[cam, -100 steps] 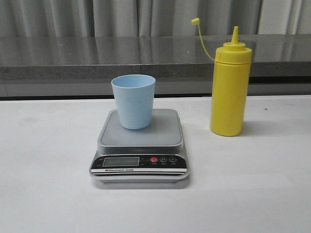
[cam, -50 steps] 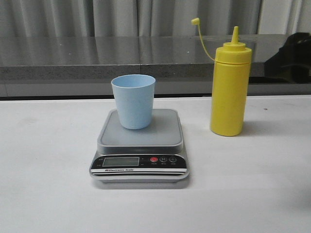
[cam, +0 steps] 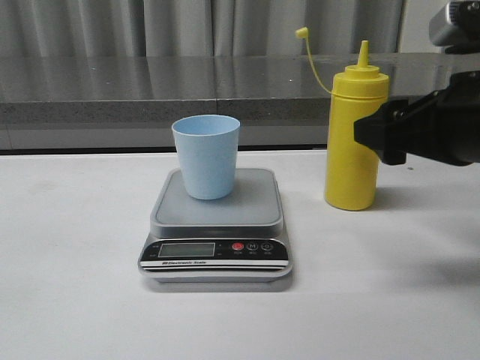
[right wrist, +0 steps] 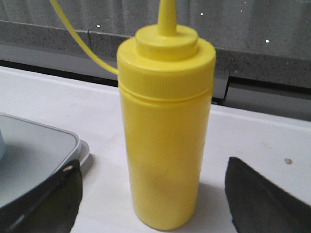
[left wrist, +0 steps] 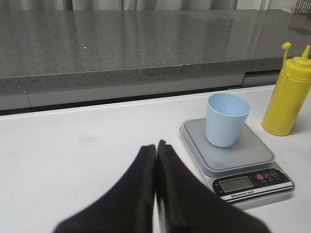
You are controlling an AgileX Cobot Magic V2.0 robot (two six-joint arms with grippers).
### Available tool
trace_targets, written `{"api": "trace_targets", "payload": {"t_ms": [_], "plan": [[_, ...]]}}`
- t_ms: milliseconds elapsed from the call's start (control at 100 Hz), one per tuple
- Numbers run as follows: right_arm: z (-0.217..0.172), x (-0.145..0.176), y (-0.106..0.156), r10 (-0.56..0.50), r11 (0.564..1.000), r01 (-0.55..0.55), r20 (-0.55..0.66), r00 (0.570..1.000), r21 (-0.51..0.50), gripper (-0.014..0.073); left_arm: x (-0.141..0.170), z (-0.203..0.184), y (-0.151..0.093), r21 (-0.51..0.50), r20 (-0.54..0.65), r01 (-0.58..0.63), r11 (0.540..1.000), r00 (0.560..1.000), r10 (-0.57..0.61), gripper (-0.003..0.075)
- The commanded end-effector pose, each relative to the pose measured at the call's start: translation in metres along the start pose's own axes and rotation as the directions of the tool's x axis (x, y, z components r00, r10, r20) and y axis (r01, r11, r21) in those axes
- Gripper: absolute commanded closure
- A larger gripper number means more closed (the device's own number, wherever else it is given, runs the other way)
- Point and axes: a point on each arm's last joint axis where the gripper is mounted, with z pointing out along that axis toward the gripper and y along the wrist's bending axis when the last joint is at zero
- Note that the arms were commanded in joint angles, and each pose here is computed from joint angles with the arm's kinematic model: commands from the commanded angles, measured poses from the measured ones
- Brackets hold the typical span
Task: Pour seasoning into cup on scale with both arms
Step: 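Move the right gripper to the yellow squeeze bottle and grasp it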
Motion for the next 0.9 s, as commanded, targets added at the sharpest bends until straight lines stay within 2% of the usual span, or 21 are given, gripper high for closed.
{"api": "trace_targets", "payload": {"t_ms": [0,210,890], "plan": [[0.009,-0.017,0.002,0.029,0.999,-0.025,0.152,0.988,-0.028,0.0005,-0.014,-0.002,0.0,0.001,0.086,0.018,1.0,0.996,-0.018,0.0741],[0.027,-0.01,0.0,0.045,0.999,-0.042,0.159,0.986,-0.023,0.0005,-0.014,-0.002,0.0,0.001,0.086,0.018,1.0,0.996,-0.018,0.0741],[0.078,-0.02,-0.006,0.072,0.997,-0.07,0.206,0.976,-0.018,0.0005,-0.014,-0.002,0.0,0.001,0.086,0.018,1.0,0.996,-0.018,0.0741]]}}
